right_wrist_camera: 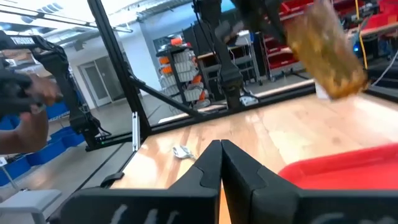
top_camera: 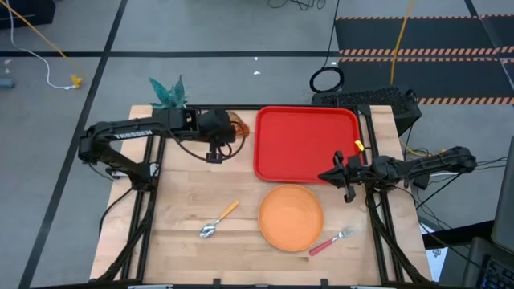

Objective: Pick and place plate/cup/fork/spoon on tray
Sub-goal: Put the orange cup on the top left of the red serving tray

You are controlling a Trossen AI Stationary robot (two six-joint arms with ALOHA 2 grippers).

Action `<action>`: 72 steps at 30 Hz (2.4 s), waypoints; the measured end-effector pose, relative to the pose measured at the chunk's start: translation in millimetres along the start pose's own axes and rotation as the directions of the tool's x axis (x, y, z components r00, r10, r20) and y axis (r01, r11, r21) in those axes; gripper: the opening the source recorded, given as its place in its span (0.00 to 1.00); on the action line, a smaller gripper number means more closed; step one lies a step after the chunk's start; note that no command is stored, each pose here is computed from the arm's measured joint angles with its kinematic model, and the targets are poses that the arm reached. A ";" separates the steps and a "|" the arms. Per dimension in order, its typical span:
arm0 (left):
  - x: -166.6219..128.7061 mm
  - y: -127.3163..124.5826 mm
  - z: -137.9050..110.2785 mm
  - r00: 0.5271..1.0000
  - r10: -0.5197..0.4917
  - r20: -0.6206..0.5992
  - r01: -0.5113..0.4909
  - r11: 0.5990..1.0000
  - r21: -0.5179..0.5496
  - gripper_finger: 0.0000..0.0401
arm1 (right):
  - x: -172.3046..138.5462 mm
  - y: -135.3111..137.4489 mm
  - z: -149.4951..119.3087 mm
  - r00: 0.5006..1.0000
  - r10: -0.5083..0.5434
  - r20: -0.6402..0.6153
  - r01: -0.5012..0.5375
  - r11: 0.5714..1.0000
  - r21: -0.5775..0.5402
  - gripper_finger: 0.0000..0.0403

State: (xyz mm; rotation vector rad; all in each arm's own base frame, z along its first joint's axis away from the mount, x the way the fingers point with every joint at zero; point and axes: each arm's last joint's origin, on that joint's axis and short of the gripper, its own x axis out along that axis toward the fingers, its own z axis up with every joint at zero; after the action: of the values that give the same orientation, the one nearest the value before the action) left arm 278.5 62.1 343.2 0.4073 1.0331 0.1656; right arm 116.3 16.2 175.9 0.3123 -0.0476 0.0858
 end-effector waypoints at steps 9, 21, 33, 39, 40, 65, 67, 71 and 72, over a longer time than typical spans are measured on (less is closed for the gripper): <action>-24.5 17.2 24.5 0.976 0.099 0.196 -0.114 0.991 0.068 0.03 | 3.3 -1.3 -5.1 0.999 -0.015 -0.049 0.015 1.000 -0.002 0.00; -36.6 51.9 39.6 0.868 0.292 0.403 -0.323 0.946 0.010 0.02 | 5.9 -2.6 -9.6 0.996 -0.030 -0.089 0.031 0.999 0.007 0.00; -12.8 96.0 71.3 0.852 0.354 0.385 -0.387 0.922 0.009 0.02 | 6.2 -3.3 -10.0 0.995 -0.051 -0.088 0.052 0.999 0.005 0.00; 37.4 111.6 79.8 0.912 0.307 0.272 -0.333 0.941 0.055 0.05 | 7.2 -4.0 -12.1 0.992 -0.061 -0.106 0.062 0.998 0.002 0.00; 46.0 113.1 79.2 0.925 0.286 0.249 -0.311 0.948 0.063 0.05 | 7.4 -4.1 -12.5 0.992 -0.063 -0.110 0.064 0.998 0.001 0.00; 156.6 116.3 35.6 0.993 -0.118 0.009 0.113 0.964 0.243 0.04 | 11.3 -8.0 -20.7 0.976 -0.138 -0.168 0.139 0.990 -0.002 0.00; 156.6 117.0 32.8 0.991 -0.130 -0.004 0.127 0.958 0.256 0.06 | 11.4 -8.0 -20.9 0.976 -0.138 -0.169 0.140 0.990 -0.002 0.00; 161.8 123.1 26.0 0.987 -0.162 0.009 0.153 0.948 0.280 0.05 | 11.4 -8.0 -20.9 0.976 -0.138 -0.169 0.140 0.990 -0.002 0.00; 162.5 124.5 24.5 0.985 -0.174 0.017 0.162 0.946 0.281 0.04 | 11.4 -8.0 -20.9 0.976 -0.138 -0.169 0.140 0.990 -0.002 0.00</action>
State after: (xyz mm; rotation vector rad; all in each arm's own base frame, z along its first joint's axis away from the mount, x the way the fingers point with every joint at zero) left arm 389.1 222.0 274.6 0.5732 1.0483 -0.1437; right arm 129.0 16.0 154.3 0.3164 0.1428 -0.0266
